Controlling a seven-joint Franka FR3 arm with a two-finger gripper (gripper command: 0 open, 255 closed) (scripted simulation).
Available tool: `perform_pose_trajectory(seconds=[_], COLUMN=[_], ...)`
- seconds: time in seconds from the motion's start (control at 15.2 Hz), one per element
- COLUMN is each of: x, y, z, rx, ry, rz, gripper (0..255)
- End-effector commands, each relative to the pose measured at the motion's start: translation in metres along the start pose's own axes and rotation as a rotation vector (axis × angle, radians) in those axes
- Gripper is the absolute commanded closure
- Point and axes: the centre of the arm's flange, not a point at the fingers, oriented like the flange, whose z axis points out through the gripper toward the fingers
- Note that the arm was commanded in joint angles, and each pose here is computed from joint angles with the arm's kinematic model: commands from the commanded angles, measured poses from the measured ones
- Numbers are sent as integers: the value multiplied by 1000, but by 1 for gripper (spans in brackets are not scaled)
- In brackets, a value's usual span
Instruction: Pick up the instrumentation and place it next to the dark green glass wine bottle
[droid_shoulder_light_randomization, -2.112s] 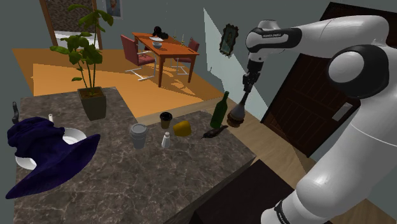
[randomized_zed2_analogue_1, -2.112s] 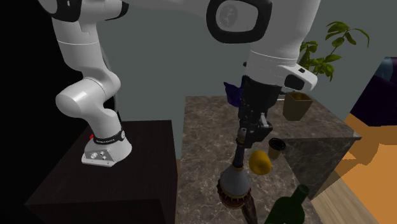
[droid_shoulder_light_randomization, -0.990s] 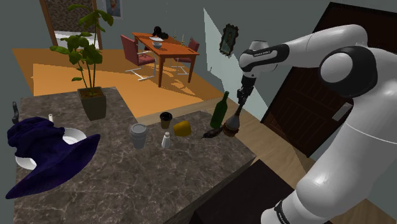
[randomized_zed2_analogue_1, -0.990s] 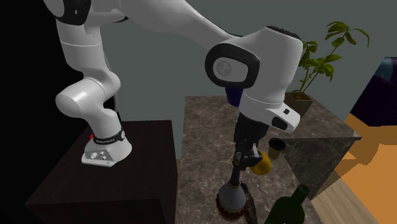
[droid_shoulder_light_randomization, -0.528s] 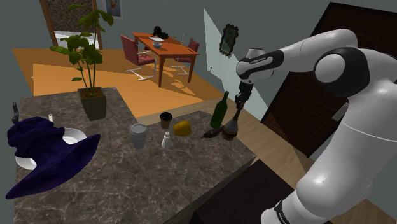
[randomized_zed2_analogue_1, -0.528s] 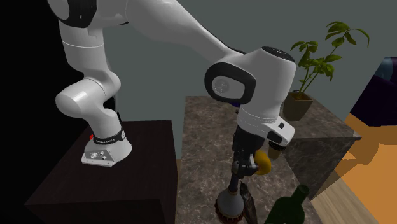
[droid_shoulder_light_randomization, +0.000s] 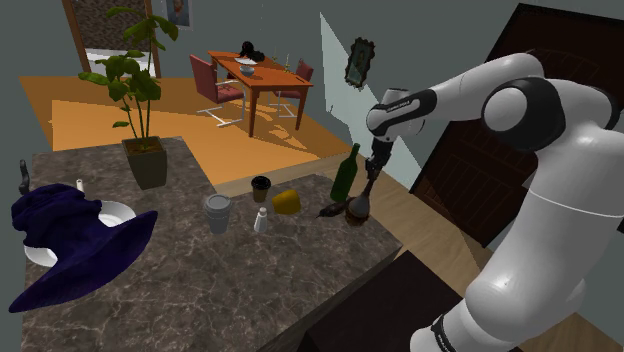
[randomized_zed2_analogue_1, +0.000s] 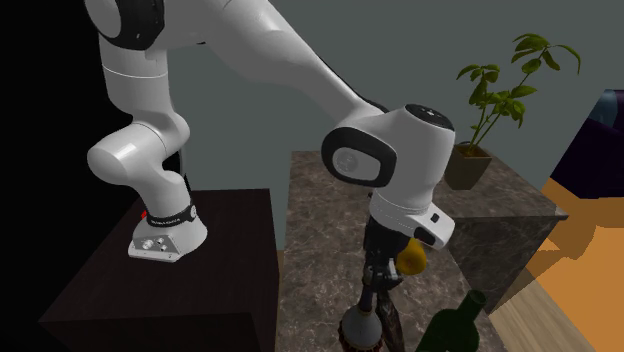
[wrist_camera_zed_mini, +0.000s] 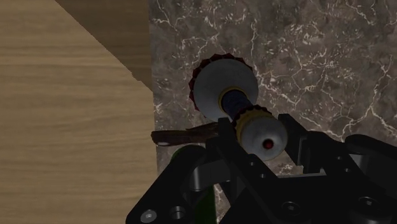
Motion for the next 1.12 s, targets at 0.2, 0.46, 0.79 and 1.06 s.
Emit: perform_pose_trajectory(seconds=[0.2, 0.46, 0.79, 1.06], x=[1, 1, 1, 1], y=[0, 0, 0, 0], z=[10, 10, 10, -16], rx=[-1, -1, -1, -1], ry=[2, 2, 2, 2], rz=[0, 0, 0, 0], gripper=[255, 255, 0, 0])
